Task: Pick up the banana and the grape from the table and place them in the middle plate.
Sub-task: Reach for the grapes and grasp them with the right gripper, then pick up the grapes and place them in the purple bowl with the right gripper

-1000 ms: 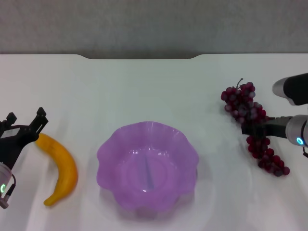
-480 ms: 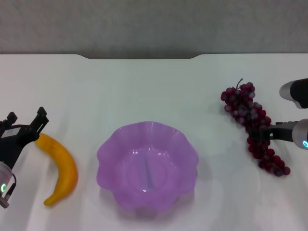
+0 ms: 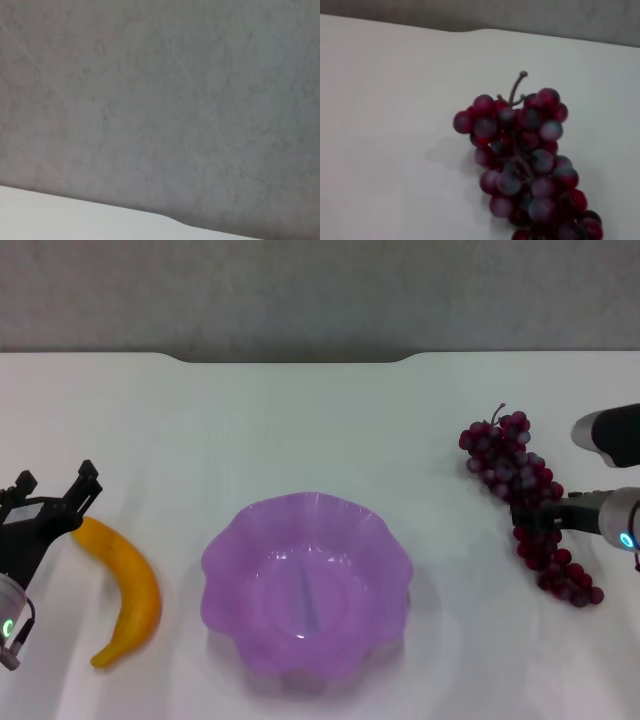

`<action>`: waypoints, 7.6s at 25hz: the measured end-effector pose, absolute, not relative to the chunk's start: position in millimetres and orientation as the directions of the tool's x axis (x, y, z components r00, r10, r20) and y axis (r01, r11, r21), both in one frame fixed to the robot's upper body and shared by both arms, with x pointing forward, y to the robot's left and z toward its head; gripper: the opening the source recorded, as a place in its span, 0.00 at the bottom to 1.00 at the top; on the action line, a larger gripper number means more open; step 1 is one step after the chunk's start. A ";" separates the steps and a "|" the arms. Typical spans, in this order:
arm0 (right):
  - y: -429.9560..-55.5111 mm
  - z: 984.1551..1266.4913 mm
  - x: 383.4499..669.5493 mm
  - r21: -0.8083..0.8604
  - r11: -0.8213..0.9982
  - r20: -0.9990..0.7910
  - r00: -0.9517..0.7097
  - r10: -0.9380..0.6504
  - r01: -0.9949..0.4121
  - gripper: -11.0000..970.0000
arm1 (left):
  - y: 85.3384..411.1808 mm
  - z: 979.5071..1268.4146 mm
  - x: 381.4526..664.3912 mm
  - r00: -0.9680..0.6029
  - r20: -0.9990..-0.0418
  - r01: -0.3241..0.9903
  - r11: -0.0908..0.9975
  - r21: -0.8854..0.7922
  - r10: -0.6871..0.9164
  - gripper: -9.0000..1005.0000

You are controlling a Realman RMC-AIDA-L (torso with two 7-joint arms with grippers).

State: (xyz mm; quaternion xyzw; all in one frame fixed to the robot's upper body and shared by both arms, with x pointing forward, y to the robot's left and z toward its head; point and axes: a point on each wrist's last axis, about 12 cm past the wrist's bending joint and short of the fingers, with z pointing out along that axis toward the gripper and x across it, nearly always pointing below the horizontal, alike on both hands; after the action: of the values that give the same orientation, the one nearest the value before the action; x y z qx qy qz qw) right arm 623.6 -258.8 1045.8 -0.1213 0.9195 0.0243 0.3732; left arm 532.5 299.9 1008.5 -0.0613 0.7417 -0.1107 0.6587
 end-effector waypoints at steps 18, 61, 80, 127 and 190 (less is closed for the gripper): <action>-259.7 1036.9 618.7 -0.036 0.973 -0.684 -0.704 -0.192 -0.230 0.92 | 298.5 1008.6 532.8 -0.126 -0.964 0.062 0.967 -0.245 -0.236 0.89; -260.5 1018.0 599.5 -0.086 0.969 -0.751 -0.624 -0.215 -0.230 0.35 | 301.1 1006.7 530.1 -0.129 -0.963 0.048 0.968 -0.245 -0.237 0.89; -265.4 1022.6 590.8 -0.090 0.973 -0.801 -0.564 -0.198 -0.214 0.31 | 301.9 1006.5 529.6 -0.131 -0.963 0.050 0.968 -0.245 -0.236 0.89; -204.7 1124.7 581.3 -0.214 0.891 -0.944 -0.151 -0.294 -0.400 0.20 | 305.2 1004.6 528.9 -0.143 -0.961 0.030 0.969 -0.245 -0.239 0.89; -127.0 1062.9 530.1 -0.304 0.728 -0.920 -0.010 -0.392 -0.614 0.20 | 302.0 1013.7 541.8 -0.112 -0.966 0.047 0.969 -0.241 -0.235 0.89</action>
State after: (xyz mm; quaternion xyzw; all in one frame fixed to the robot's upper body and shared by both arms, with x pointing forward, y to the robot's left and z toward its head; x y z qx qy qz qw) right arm 530.1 -127.0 1062.9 -0.3570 0.7047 0.0916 0.6063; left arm 541.8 302.0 1013.7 -0.0637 0.7380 -0.1061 0.6634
